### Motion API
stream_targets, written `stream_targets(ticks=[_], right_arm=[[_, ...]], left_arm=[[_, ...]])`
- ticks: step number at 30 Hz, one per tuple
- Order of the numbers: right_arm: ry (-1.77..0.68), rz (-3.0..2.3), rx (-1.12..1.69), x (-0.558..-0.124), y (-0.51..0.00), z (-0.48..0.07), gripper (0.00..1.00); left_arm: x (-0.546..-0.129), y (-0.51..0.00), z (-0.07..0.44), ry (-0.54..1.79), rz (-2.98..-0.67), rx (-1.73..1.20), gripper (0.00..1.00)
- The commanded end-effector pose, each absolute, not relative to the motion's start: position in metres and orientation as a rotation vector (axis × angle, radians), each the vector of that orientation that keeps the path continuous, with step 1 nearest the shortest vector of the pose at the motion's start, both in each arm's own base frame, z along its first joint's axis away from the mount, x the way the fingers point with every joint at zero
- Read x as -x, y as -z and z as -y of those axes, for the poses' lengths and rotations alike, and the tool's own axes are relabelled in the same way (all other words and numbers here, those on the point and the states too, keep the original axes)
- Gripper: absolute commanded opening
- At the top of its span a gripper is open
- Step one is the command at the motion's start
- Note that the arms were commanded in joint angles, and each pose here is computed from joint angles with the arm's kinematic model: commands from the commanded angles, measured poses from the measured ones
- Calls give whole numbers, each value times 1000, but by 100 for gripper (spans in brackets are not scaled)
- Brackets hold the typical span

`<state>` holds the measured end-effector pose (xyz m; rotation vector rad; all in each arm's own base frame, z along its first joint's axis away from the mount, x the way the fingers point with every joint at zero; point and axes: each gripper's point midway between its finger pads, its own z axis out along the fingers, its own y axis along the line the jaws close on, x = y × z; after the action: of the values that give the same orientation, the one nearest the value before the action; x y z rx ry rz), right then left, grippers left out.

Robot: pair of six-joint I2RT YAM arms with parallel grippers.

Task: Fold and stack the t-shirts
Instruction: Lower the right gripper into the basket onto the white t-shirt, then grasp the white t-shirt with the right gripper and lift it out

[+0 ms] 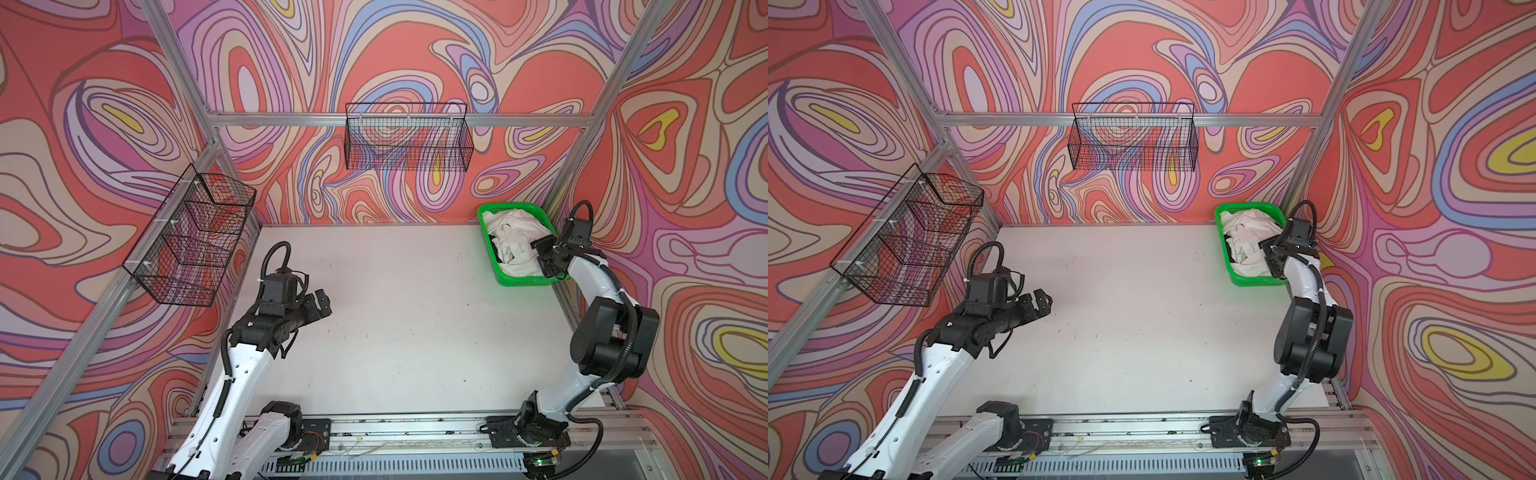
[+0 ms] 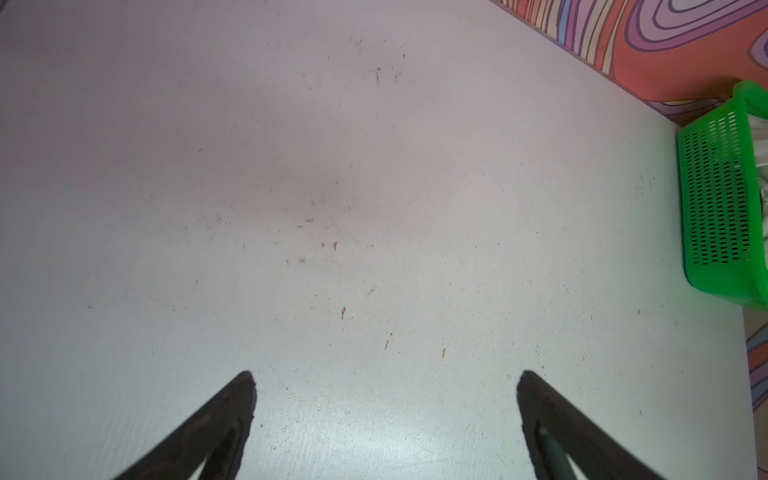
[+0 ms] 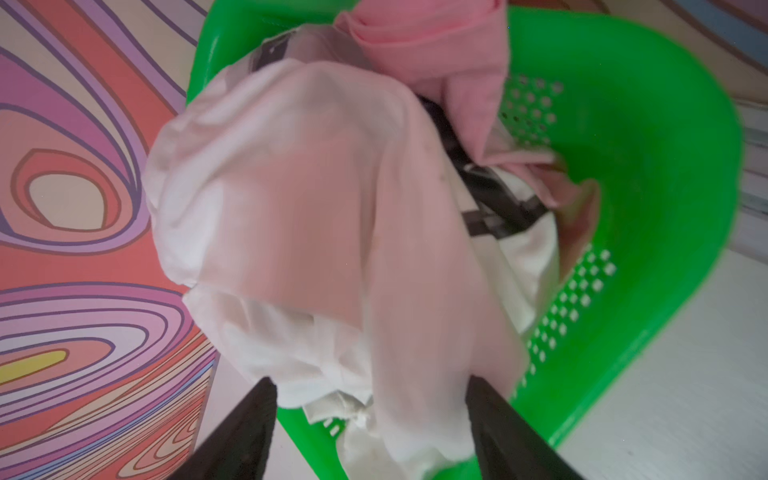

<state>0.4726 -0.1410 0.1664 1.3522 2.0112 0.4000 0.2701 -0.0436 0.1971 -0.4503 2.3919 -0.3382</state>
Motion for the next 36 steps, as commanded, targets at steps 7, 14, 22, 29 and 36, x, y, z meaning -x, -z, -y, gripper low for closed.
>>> stream_targets(ticks=[7, 14, 22, 29, 36], right_arm=[[-377, -2067, -1251, -496, -148, 135, 45], [-369, -2026, -1204, -495, -172, 134, 0], [-416, -1928, -1147, -485, -221, 127, 0], [-457, -1858, -1030, -472, -280, 105, 0], [-503, -1764, -825, -449, -367, 62, 0]], left_arm=[[-263, -190, 42, 318, -2424, 452, 100], [-263, -191, 44, 340, -2419, 446, 100], [-264, -189, 46, 355, -2429, 444, 100], [-264, -190, 48, 369, -2426, 437, 100], [-264, -190, 48, 373, -2425, 436, 100]])
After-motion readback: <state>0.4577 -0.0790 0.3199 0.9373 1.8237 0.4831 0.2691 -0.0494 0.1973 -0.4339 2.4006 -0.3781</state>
